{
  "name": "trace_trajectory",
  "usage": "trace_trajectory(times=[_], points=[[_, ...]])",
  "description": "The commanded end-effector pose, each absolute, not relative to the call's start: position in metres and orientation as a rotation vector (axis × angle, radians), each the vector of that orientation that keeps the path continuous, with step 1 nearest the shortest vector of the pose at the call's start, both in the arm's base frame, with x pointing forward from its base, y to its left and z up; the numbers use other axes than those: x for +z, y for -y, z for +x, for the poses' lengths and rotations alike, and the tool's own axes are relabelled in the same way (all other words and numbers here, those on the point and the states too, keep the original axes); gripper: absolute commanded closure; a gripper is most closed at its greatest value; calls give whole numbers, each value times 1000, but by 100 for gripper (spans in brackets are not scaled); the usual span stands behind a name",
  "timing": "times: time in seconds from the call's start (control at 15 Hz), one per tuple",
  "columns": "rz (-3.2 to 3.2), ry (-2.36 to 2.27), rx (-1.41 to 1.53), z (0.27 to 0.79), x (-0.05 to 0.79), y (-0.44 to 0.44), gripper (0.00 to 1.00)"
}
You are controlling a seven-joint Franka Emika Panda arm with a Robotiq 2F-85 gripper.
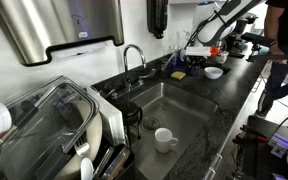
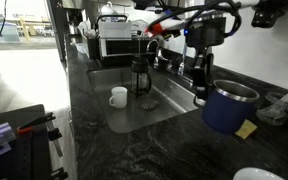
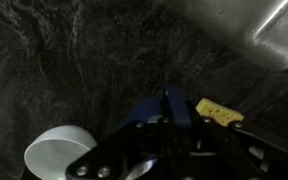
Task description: Place the blue cup in the sink
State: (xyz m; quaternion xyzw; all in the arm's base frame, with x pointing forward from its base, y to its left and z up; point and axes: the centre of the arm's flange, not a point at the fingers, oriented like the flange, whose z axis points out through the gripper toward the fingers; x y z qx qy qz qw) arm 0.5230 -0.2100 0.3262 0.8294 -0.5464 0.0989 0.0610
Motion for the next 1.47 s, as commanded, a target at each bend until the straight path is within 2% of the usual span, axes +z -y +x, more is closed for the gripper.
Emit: trace_trajectory(times=[0.0, 0.4, 0.8, 0.87, 1.4], points=[[2731, 1462, 293, 481, 357, 172, 96], [3016, 1032, 231, 449, 364, 121, 96], [3137, 492, 140, 421, 337, 106, 96], [3104, 633, 160, 434, 336, 103, 83], [3123, 521, 139, 429, 330, 102, 83]])
